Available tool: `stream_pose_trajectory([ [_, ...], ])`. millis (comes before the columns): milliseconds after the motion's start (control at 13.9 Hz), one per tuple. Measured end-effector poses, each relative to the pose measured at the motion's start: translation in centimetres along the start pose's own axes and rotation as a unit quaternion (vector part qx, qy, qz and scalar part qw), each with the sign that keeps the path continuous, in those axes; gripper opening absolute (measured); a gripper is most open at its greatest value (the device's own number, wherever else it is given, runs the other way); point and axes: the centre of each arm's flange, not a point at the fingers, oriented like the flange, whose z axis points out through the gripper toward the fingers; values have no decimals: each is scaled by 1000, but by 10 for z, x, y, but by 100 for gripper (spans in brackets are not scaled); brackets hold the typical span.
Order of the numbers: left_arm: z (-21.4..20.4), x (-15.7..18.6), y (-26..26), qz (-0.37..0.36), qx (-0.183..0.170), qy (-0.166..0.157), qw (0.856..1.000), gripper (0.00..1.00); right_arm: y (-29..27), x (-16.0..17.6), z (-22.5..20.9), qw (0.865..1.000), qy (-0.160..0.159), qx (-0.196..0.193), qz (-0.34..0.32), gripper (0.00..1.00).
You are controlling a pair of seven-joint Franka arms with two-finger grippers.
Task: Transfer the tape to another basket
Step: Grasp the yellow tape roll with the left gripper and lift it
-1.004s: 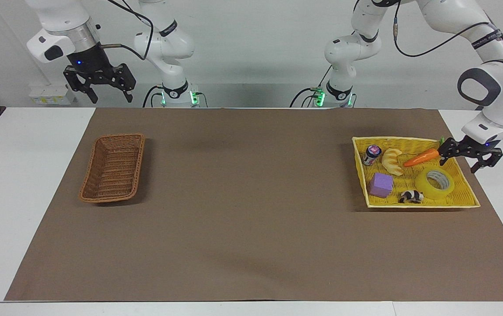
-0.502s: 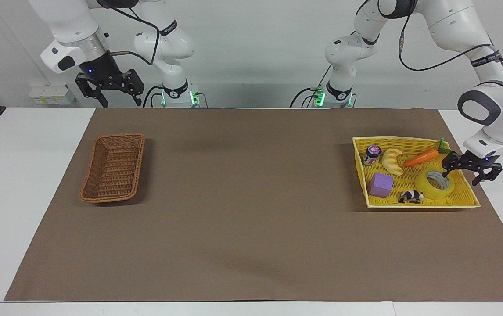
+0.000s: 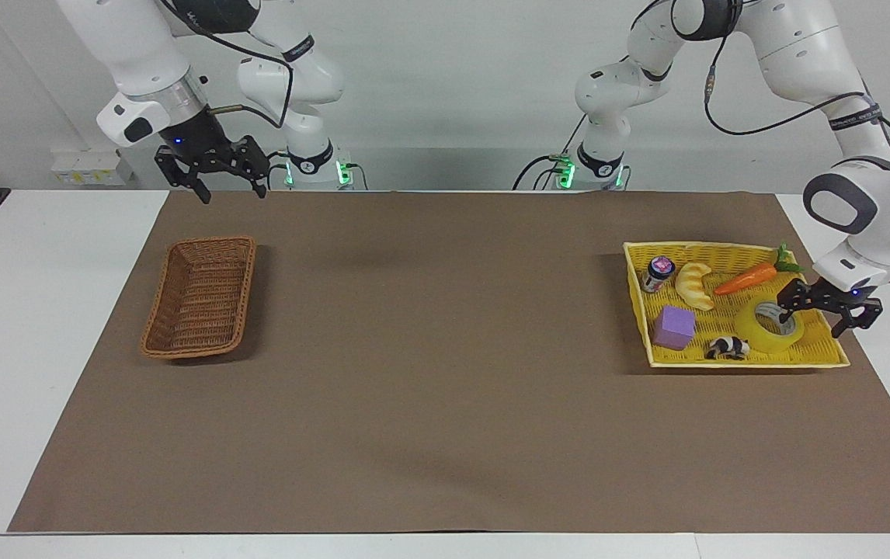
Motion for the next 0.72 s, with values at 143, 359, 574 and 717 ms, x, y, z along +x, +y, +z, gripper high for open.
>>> stream_pose_trajectory([
  [143, 11, -2, 3, 0, -8, -6, 1000, 100, 0, -1, 2, 1000, -2, 1, 0, 100],
  [359, 22, -8, 8, -2, -18, -14, 1000, 85, -1, 0, 7, 1000, 2, 3, 0, 100],
  [574, 23, -10, 7, -5, -18, -15, 1000, 48, -3, 2, 15, 1000, 5, 10, 1, 100],
  [717, 22, -10, 6, -5, -18, -14, 1000, 23, -6, 2, 23, 1000, 2, 11, -2, 100],
])
